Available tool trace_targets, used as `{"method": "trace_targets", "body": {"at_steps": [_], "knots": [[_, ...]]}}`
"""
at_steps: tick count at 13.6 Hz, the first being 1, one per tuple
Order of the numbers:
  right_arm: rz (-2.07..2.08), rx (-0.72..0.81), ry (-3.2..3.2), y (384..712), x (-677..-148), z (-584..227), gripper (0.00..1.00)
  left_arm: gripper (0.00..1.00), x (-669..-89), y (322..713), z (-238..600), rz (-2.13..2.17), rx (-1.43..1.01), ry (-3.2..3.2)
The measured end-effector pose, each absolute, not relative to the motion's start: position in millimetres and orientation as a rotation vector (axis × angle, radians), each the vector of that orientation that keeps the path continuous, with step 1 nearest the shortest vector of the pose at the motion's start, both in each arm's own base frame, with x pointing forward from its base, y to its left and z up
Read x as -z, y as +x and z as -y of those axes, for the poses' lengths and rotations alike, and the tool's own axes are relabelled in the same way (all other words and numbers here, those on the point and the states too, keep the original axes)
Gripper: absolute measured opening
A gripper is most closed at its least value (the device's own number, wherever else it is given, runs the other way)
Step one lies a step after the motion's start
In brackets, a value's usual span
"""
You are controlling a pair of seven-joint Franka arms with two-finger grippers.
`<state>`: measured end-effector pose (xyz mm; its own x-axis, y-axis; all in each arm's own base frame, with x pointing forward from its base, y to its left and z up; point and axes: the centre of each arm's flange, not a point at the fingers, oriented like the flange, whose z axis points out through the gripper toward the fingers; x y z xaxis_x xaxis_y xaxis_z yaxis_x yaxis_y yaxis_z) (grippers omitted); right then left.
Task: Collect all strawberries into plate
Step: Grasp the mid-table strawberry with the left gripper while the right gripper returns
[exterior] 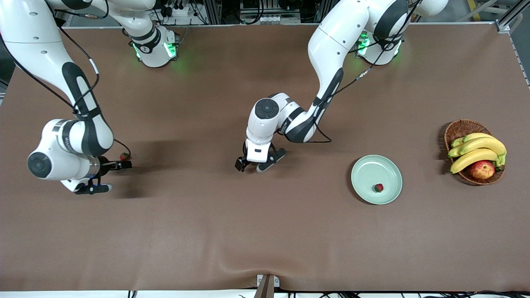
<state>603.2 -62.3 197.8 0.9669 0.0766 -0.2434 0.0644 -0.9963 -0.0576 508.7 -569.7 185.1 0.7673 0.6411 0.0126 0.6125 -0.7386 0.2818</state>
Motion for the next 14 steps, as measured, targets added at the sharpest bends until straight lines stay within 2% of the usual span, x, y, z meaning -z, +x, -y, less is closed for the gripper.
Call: {"method": "trace_targets", "body": {"at_steps": [5, 7, 11, 14], "knots": [[0.118, -0.393, -3.064, 583, -197, 61, 1.00, 1.00, -183, 507, 570, -0.940, -0.189, 2.738], [0.122, -0.409, -3.061, 577, -191, 62, 1.00, 0.81, -182, 506, 570, -0.940, -0.186, 2.743], [0.122, -0.426, -3.057, 570, -184, 62, 1.00, 0.35, -178, 494, 577, -0.925, -0.171, 2.775], [0.119, -0.420, -3.059, 565, -178, 62, 1.00, 0.33, -181, 495, 575, -0.944, -0.158, 2.806]]}}
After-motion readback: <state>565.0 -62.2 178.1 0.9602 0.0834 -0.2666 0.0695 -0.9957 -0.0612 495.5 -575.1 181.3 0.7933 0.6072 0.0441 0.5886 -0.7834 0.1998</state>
